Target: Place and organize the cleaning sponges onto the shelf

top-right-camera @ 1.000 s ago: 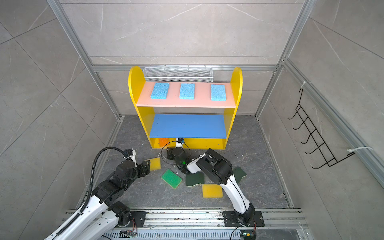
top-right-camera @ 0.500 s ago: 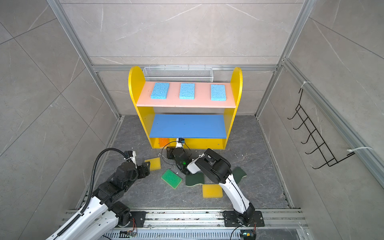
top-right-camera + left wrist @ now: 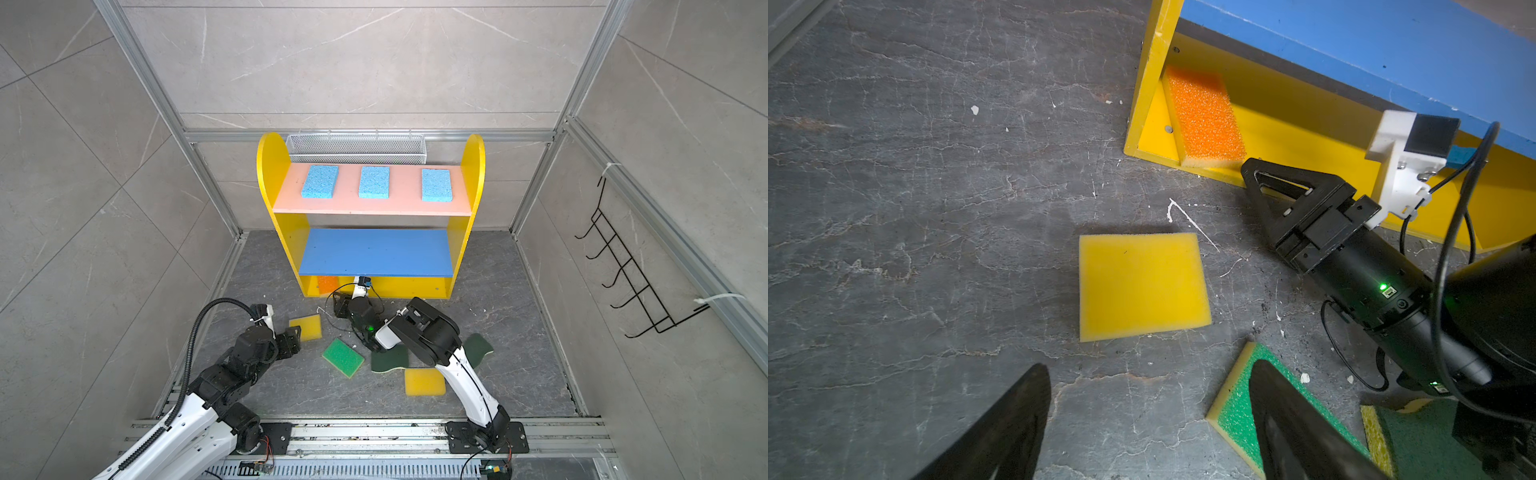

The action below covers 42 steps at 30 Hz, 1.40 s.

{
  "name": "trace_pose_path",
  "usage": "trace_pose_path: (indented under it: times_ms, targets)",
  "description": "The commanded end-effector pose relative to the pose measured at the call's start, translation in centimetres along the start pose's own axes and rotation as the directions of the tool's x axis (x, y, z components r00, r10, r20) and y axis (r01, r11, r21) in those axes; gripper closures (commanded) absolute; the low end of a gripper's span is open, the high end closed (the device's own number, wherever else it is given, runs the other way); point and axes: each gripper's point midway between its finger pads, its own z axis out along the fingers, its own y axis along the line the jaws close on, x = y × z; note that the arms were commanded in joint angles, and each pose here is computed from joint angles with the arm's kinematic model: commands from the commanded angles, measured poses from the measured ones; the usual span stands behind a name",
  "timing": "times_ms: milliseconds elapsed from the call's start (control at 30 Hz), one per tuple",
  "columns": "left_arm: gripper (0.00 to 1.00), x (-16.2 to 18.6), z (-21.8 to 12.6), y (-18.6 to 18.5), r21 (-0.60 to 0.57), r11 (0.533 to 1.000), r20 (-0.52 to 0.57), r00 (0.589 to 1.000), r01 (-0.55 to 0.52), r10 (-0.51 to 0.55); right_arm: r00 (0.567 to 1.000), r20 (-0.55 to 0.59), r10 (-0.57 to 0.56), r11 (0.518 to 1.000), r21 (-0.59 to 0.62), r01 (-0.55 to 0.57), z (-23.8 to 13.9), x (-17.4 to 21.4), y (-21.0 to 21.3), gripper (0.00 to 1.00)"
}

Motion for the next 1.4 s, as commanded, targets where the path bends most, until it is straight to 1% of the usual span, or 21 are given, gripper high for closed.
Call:
trace_pose_path:
  times_ms: [0, 233, 433, 667, 833, 1000, 1133, 1367]
  targets:
    - [0.22, -0.9, -0.1, -0.2, 0.013, 0.999, 0.045, 0.998, 0.031, -0.031, 0.997, 0.073, 0.001, 1.0, 0.0, -0.001, 0.0, -1.8, -0.5, 0.59]
    - [0.22, 0.2, 1.0, -0.1, 0.017, 0.998, 0.033, 0.998, 0.056, -0.057, 0.998, 0.057, -0.041, 0.999, -0.003, 0.041, 0.4, -1.5, 0.1, 0.61]
    - [0.23, 1.1, 2.0, -0.4, 0.031, 0.997, 0.008, 0.997, 0.073, -0.073, 0.995, 0.069, -0.072, 0.997, -0.015, 0.073, 0.6, -2.3, 1.0, 0.63]
    - [0.23, 1.4, 2.2, -0.1, 0.033, 0.996, 0.02, 0.996, 0.084, -0.085, 0.991, 0.065, -0.115, 0.993, -0.022, 0.117, 0.2, -2.4, 2.4, 0.67]
    - [0.24, 1.6, 2.1, 0.0, 0.038, 0.996, 0.025, 0.996, 0.085, -0.086, 0.991, 0.066, -0.114, 0.993, -0.017, 0.115, 0.4, -2.3, 2.4, 0.68]
    - [0.29, 1.9, 2.7, -0.4, 0.051, 0.996, 0.013, 0.997, 0.079, -0.08, 0.99, 0.049, -0.132, 0.991, -0.022, 0.133, 0.3, -1.7, 3.4, 0.7]
    - [0.32, 1.4, 2.8, -0.8, 0.067, 0.995, 0.028, 0.996, 0.077, -0.079, 0.987, 0.037, -0.156, 0.987, -0.018, 0.157, -0.4, -1.2, 3.8, 0.73]
    - [0.35, -0.6, 1.5, -0.7, 0.067, 0.993, 0.092, 0.99, 0.097, -0.103, 0.98, -0.033, -0.195, 0.98, 0.018, 0.196, -0.3, 0.4, 3.6, 0.8]
